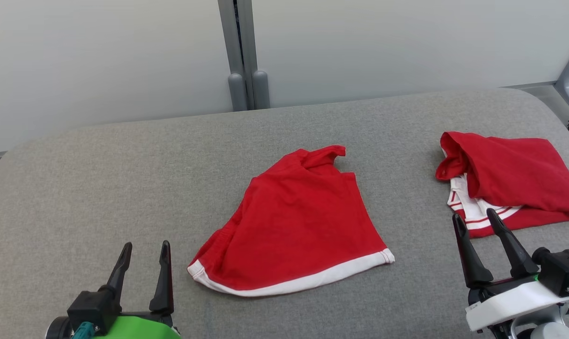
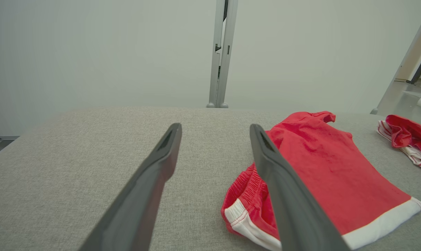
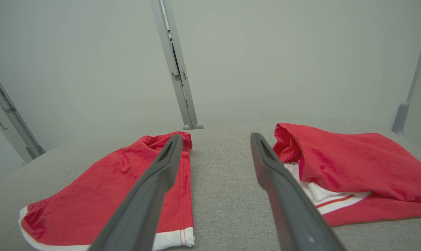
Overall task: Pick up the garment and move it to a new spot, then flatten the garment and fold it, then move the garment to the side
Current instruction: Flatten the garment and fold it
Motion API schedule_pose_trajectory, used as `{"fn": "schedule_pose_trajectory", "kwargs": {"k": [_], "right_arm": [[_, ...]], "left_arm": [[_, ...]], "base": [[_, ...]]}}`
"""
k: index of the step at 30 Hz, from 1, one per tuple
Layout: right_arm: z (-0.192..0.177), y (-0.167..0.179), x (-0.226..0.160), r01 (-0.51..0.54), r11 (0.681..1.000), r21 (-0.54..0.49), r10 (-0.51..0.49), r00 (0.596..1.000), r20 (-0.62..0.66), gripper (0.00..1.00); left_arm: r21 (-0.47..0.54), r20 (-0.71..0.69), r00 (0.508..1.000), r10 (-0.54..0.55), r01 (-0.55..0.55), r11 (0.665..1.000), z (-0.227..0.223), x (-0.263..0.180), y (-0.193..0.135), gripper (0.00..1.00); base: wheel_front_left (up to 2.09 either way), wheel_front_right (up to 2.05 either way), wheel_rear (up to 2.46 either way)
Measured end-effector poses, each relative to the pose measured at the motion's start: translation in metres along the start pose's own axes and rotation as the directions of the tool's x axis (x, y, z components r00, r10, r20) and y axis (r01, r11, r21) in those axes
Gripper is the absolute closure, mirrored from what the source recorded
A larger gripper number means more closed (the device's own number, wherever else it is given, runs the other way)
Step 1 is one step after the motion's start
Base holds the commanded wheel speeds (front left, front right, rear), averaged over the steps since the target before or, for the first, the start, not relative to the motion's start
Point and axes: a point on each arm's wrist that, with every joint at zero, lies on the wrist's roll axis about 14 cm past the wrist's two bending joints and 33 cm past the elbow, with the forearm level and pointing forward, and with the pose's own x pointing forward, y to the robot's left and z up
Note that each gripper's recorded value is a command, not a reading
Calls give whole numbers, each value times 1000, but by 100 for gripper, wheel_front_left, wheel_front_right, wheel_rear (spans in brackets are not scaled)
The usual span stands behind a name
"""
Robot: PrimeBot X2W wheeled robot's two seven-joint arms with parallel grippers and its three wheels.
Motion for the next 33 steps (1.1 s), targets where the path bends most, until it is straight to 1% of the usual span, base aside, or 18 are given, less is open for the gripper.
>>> {"fn": "schedule_pose_trajectory", "kwargs": {"k": [5, 8, 10, 12, 13, 15, 17, 19, 23, 24, 25, 29, 33], "right_arm": [[-2, 0, 4, -12, 1000, -6, 12, 1000, -8, 0], [-11, 6, 5, -35, 999, 8, 35, 998, -47, 0], [-28, 11, 6, -52, 998, 18, 54, 990, -129, 0], [-42, 14, 9, -63, 998, 32, 68, 976, -205, 0], [-54, 19, 11, -80, 996, 38, 88, 960, -266, 0], [-66, 23, 16, -89, 994, 59, 104, 938, -330, 0], [-79, 29, 22, -104, 992, 73, 124, 910, -395, 0], [-93, 31, 25, -103, 991, 88, 133, 880, -457, 0], [-121, 34, 30, -90, 989, 117, 140, 820, -555, 0], [-125, 36, 30, -90, 988, 125, 145, 809, -569, 0], [-141, 40, 30, -89, 986, 141, 158, 773, -614, 0], [-164, 44, 23, -76, 983, 166, 170, 715, -678, 0], [-172, 46, 27, -75, 982, 173, 175, 706, -686, 0]], "left_arm": [[2, -3, 1000, -12, 12, 1000, -1, 2, -2, 0], [11, -47, 997, -54, 54, 998, -8, 3, -8, 0], [-6, -98, 992, -81, 80, 997, -13, 9, -10, 0], [1, -179, 978, -107, 109, 994, -23, 12, -10, 0], [-14, -247, 962, -116, 116, 993, -31, 12, -9, 0], [8, -336, 932, -134, 146, 989, -42, 14, -6, 0], [3, -435, 887, -155, 173, 985, -55, 14, -6, 0], [-13, -503, 847, -173, 192, 981, -66, 12, -8, 0], [-41, -598, 777, -197, 216, 976, -85, 11, -9, 0], [-41, -607, 769, -199, 220, 975, -88, 10, -9, 0], [-63, -635, 744, -209, 220, 973, -96, 10, -10, 0], [-80, -659, 717, -226, 232, 969, -105, 11, -12, 0], [-92, -663, 706, -250, 255, 963, -109, 12, -18, 0]], "base": [[0, 0, 0], [0, 0, 0], [0, 0, 0], [0, 0, 0], [0, 0, 0], [0, 0, 0], [0, 0, 0], [0, 0, 0], [0, 0, 0], [0, 0, 0], [0, 0, 0], [0, 0, 0], [0, 0, 0]]}}
